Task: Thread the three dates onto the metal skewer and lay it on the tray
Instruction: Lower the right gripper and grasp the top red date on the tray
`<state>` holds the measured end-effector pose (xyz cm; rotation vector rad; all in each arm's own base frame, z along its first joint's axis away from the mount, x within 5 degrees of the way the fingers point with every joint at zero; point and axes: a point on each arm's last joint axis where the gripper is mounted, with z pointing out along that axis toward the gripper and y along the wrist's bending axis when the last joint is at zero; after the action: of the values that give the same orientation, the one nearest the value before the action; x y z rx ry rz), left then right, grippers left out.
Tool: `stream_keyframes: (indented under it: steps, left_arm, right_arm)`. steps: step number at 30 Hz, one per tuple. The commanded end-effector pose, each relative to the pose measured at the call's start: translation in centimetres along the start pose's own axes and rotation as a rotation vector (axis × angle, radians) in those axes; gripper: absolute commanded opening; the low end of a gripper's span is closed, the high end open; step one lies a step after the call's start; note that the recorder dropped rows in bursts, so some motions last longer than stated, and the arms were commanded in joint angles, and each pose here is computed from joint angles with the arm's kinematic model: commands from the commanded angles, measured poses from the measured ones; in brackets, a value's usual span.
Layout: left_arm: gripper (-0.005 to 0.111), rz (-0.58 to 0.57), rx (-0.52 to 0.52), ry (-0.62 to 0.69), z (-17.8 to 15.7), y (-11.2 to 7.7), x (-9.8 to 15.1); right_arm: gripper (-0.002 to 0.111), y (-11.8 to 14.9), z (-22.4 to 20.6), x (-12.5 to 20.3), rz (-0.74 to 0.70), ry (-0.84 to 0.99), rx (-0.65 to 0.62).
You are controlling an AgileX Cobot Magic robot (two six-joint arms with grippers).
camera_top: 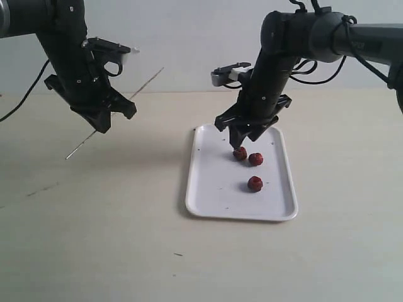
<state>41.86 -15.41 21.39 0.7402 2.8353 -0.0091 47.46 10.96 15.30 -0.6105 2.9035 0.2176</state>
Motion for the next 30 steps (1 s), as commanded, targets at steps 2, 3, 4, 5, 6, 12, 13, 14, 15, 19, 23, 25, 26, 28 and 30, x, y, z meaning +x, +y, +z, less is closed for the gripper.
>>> stream_keyframes:
  steps: [2,3,4,5,6,12,13,14,15,19,23,25,26,28,30]
  left_arm:
    - [0.0,0.005,0.002,-0.027,-0.5,-0.2,-0.1]
    - [0.0,0.005,0.001,-0.029,-0.5,-0.2,-0.2]
    - [0.0,0.005,0.001,-0.029,-0.5,-0.2,-0.2]
    - [0.0,0.005,0.001,-0.029,-0.5,-0.2,-0.2]
    - [0.0,0.005,0.001,-0.029,-0.5,-0.2,-0.2]
    - [0.0,0.005,0.001,-0.033,-0.5,-0.2,-0.2]
    - [0.0,0.004,0.003,-0.033,-0.5,-0.2,-0.2]
    - [0.0,0.004,0.003,-0.033,-0.5,-0.2,-0.2]
    - [0.0,0.003,0.005,-0.033,-0.5,-0.2,-0.2]
    - [0.0,0.003,0.005,-0.033,-0.5,-0.2,-0.2]
    - [0.0,0.003,0.005,-0.033,-0.5,-0.2,-0.2]
    - [0.0,0.0,0.01,-0.037,-0.5,-0.2,-0.2]
    - [0.0,0.0,0.01,-0.038,-0.5,-0.2,-0.2]
    - [0.0,-0.004,0.016,-0.041,-0.5,-0.3,-0.3]
    - [0.0,-0.003,0.015,-0.043,-0.5,-0.3,-0.3]
  right_arm:
    - [0.049,-0.3,0.3,-0.9,-0.01,-0.031,0.007]
    - [0.049,-0.3,0.4,-0.9,-0.011,-0.031,0.007]
    - [0.049,-0.1,0.6,-1.0,-0.016,-0.026,0.007]
    - [0.049,0.0,0.7,-1.0,-0.018,-0.025,0.006]
    - [0.049,0.3,1.1,-1.0,-0.029,-0.017,0.007]
    - [0.049,1.4,2.6,-1.1,-0.126,0.024,0.108]
    - [0.049,1.4,2.7,-1.1,-0.119,0.025,0.114]
    - [0.049,1.5,2.7,-1.1,-0.112,0.025,0.12]
    - [0.049,1.5,2.8,-1.1,-0.112,0.027,0.119]
    - [0.049,1.5,3.1,-0.9,-0.109,0.045,0.112]
    - [0.049,1.4,3.7,-0.8,-0.108,0.059,0.109]
    - [0.049,1.4,4.0,-0.7,-0.107,0.072,0.107]
    - [0.049,1.4,4.1,-0.6,-0.107,0.08,0.105]
    - [0.049,1.4,4.2,-0.6,-0.107,0.082,0.105]
    - [0.049,1.4,4.2,-0.5,-0.106,0.086,0.104]
